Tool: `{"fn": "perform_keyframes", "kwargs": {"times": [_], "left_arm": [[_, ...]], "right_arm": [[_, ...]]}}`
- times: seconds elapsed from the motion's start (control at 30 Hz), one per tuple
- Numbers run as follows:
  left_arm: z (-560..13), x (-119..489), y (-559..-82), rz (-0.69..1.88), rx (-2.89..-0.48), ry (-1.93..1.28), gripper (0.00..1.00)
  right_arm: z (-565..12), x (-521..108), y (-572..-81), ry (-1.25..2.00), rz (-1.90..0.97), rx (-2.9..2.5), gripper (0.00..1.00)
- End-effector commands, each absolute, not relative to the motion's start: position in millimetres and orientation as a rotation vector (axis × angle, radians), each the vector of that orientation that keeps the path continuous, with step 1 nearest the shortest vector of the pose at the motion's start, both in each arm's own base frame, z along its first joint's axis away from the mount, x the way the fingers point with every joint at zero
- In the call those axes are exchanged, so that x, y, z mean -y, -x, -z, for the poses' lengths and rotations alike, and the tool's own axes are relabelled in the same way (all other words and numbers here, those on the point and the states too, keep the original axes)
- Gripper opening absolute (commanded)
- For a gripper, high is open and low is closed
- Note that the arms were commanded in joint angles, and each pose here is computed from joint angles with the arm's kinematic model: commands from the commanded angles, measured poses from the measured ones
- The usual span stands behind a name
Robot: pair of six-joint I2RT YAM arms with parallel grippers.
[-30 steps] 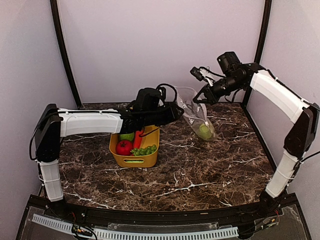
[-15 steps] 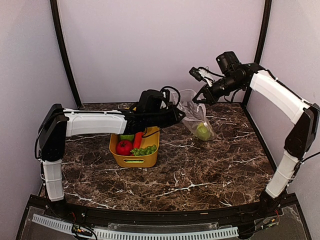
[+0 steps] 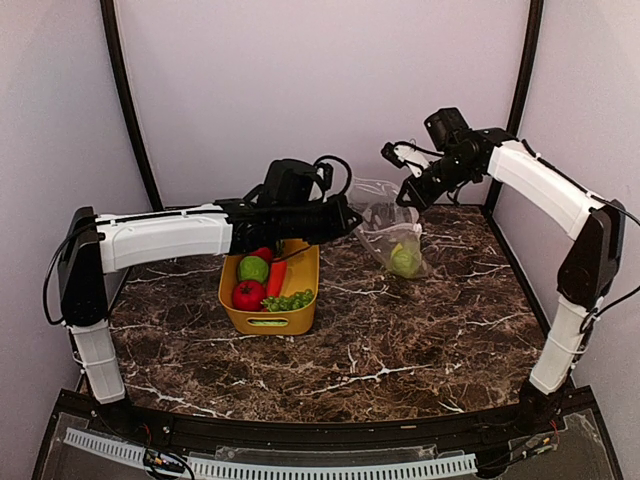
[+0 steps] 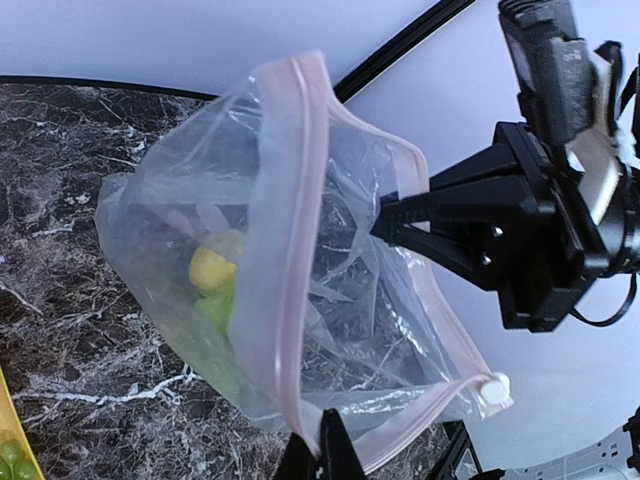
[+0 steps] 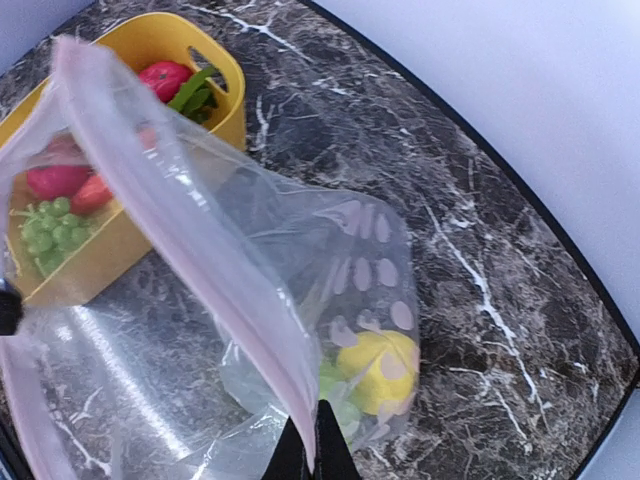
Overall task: Place the food in the zip-top bag and seal the zipper
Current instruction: Adjust the zipper food storage bag at the corner of the board.
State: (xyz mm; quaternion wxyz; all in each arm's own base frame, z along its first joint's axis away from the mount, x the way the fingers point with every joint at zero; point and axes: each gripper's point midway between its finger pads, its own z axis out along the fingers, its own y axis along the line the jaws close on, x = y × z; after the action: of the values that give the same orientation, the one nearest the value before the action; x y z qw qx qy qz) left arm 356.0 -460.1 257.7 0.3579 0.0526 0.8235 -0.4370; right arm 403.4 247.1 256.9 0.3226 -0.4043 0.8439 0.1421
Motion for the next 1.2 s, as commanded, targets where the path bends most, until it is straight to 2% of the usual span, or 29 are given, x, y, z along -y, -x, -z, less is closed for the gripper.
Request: {"fn": "perform_keyframes", "kwargs": {"times": [0.0, 0.23, 0.43, 0.47, 0.53, 0.57, 0.7, 0.8, 1.0, 1.17], "left_arm": [[-290.4, 445.7, -342.3, 1.145, -2.128, -0.152, 0.01], [-285.2, 449.5, -341.4, 1.160, -2.146, -0.163, 0.01], [-294.7, 447.8, -344.8, 1.131, -2.111, -0.186, 0.01], [-295.6, 448.8, -344.6, 1.134, -2.103, -0.198, 0.04], [-303.3, 453.5, -344.4, 1.147, -2.050, -0.263, 0.22], [-306.7, 455.4, -343.7, 1.156, -2.027, -0.292, 0.35], [-307.3, 447.4, -346.1, 1.085, -2.000, -0.364, 0.54], [-296.1, 425.8, -349.5, 0.999, -2.026, -0.359, 0.60], [-259.9, 372.9, -354.0, 0.852, -2.120, -0.303, 0.62], [-222.4, 323.0, -357.3, 0.633, -2.239, -0.261, 0.63]], "right_arm": [[-284.3, -221.5, -436.3, 0.938, -0.171, -2.170, 0.00], [-360.7, -203.4, -442.1, 0.870, -0.019, -1.997, 0.00], [-374.2, -192.2, -439.0, 0.854, 0.054, -1.967, 0.00], [-373.5, -192.9, -437.1, 0.860, 0.045, -1.966, 0.00], [-369.3, -196.3, -433.7, 0.877, 0.017, -1.969, 0.00], [-366.3, -196.5, -434.2, 0.881, 0.015, -1.973, 0.00], [-350.9, -193.0, -446.1, 0.895, 0.068, -1.982, 0.00], [-341.4, -184.3, -461.4, 0.882, 0.096, -1.993, 0.00], [-346.5, -149.6, -494.4, 0.805, 0.192, -2.000, 0.00], [-370.0, -132.6, -502.4, 0.762, 0.292, -1.945, 0.00]]}}
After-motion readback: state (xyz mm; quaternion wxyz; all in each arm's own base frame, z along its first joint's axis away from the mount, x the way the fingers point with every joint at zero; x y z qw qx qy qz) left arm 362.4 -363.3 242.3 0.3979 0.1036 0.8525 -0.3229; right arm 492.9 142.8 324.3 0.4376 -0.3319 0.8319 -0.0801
